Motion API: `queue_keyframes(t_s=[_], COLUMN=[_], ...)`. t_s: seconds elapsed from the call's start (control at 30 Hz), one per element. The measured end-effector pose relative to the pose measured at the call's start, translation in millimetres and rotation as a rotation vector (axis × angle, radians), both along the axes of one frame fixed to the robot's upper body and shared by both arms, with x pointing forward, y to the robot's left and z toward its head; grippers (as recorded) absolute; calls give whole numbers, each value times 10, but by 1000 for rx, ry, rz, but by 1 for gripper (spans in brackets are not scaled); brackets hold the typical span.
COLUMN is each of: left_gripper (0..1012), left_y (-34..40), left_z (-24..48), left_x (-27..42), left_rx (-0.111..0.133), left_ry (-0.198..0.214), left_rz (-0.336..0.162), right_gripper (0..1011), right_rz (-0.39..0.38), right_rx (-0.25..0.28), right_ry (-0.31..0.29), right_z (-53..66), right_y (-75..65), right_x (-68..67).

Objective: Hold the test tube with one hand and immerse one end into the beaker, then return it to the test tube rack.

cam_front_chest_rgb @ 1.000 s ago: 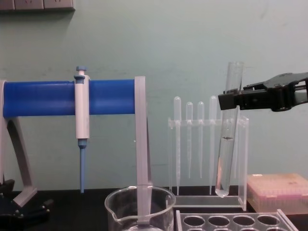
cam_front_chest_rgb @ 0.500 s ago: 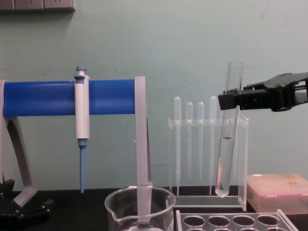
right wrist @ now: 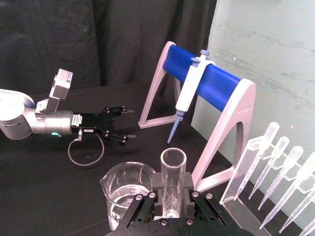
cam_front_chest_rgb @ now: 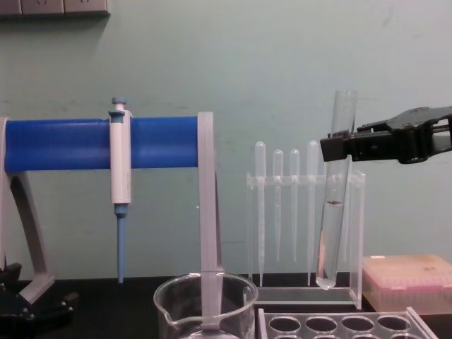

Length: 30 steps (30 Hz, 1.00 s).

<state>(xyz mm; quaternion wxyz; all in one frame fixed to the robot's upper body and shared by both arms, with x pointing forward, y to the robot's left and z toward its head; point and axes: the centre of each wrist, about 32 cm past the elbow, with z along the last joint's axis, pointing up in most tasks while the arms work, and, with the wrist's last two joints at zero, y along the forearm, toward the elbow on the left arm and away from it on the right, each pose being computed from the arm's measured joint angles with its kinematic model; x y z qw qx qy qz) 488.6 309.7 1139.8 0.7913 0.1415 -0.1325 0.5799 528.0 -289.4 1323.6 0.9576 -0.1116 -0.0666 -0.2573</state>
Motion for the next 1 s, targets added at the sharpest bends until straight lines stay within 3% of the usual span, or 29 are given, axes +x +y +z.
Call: queue_keyframes(t_s=[0.23,0.43,0.5,0.73,1.0], left_gripper=[1000,1000,1000,1000,1000], left_y=[0,0,0,0,0], left_z=[0,0,0,0,0], left_x=[0,0,0,0,0], left_rx=[0,0,0,0,0], left_ry=[0,0,0,0,0], left_rz=[0,0,0,0,0], right_gripper=[231,231,231,233,233], right_rz=[2,44,64,108,154], right_rx=[-1,7,15,25,23], right_ry=[-1,-18,-29,-28,11], right_z=[6,119,217,363,343], right_y=[6,73,136,358,629], right_x=[3,50,82,166,238])
